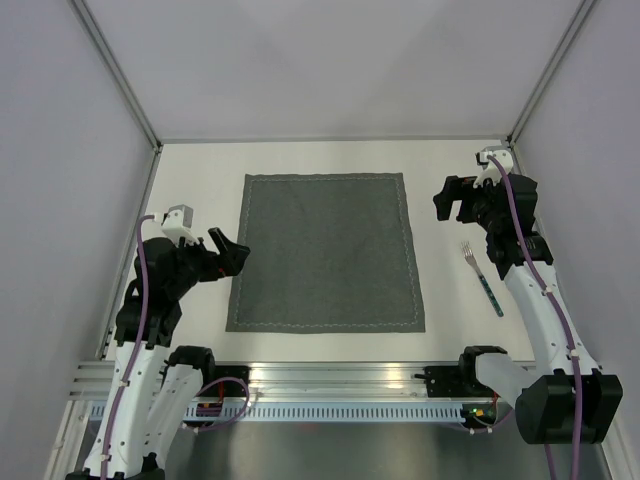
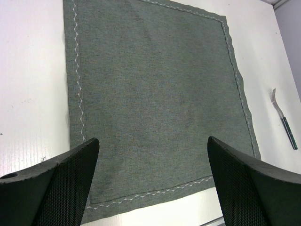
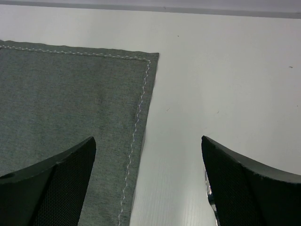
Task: Fold the napkin, place the utensils inside, and roll it up
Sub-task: Fold the napkin
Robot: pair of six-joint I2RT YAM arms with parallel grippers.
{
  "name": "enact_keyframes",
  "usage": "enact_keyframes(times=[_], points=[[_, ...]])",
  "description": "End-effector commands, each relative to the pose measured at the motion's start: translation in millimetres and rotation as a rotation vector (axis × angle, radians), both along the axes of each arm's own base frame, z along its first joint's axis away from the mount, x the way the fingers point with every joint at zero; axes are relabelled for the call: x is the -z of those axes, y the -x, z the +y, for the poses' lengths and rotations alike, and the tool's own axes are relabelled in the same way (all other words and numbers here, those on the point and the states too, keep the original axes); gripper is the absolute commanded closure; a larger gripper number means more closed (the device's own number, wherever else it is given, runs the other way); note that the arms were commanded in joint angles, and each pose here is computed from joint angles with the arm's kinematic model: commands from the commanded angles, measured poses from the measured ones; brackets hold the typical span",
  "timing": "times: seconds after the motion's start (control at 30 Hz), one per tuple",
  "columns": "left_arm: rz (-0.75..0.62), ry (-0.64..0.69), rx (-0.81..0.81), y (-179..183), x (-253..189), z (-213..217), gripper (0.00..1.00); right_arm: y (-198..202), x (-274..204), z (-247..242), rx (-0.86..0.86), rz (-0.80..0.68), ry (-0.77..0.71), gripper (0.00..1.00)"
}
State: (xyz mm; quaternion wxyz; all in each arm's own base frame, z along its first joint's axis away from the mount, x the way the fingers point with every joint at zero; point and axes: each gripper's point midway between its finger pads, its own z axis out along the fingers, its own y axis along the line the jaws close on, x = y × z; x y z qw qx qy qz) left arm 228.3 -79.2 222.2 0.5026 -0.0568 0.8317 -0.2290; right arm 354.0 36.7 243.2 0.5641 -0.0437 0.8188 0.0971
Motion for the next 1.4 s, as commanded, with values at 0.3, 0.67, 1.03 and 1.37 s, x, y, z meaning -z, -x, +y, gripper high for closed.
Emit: enact_keyframes(times=[0.3,0.67,1.03,1.37], points=[[-0.076,0.018,-0.014,-14,-52,0,0.00,7,-18,49,-0.180,-0.021,-0.033,0.07],[-0.272,-0.019,-0.096,-20,-185,17,0.00,22,14,209,-0.489,0.053,0.176,0.26],[-0.365,-0.008,-0.170,0,-247,30,0.00,130,97,419,-0.917,0.068,0.373,0.44],[-0.324,-0.034,-0.214,-1,-233,39,0.00,187,150,490,-1.076,0.093,0.407,0.50]])
